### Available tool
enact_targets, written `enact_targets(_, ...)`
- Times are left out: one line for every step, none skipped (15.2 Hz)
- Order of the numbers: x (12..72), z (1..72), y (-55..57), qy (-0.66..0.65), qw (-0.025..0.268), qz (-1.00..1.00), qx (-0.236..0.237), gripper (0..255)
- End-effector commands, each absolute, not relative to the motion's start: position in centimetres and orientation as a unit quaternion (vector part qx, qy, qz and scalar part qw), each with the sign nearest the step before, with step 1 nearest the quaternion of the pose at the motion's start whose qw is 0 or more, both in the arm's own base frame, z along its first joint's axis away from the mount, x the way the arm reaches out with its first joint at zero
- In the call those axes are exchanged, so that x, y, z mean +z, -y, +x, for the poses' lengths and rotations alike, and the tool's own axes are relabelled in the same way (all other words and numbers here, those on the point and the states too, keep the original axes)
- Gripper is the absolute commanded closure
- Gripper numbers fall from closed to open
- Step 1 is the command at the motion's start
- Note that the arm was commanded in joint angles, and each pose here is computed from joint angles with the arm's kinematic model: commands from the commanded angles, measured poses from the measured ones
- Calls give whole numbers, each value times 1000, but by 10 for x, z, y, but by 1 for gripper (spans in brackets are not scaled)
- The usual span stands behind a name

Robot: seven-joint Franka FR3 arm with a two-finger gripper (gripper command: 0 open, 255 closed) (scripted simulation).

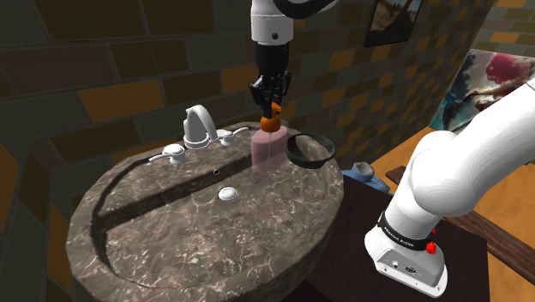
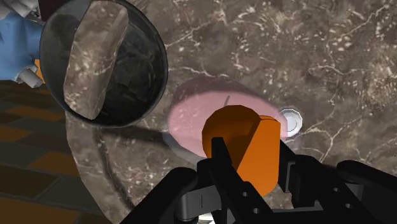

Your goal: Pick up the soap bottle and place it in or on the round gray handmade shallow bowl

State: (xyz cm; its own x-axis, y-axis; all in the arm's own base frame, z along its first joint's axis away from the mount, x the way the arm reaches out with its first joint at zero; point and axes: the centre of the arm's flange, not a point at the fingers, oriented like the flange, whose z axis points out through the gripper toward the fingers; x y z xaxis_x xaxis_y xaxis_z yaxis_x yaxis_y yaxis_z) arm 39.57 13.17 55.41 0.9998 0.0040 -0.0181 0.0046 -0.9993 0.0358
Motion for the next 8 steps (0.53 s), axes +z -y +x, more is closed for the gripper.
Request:
enact_targets(564,395,-131,-2,18,1000,-9,255)
enact_targets(569,395,-131,-2,18,1000,-9,255)
enact_targets(575,395,-131,-2,18,1000,-9,255)
enact_targets(580,395,-131,-2,18,1000,-9,255)
enact_targets(585,395,-131,-2,18,1000,-9,255)
enact_targets(590,395,-131,-2,18,1000,-9,255)
enact_targets(596,395,-131,-2,18,1000,-9,255)
enact_targets(601,395,-131,-2,18,1000,-9,255)
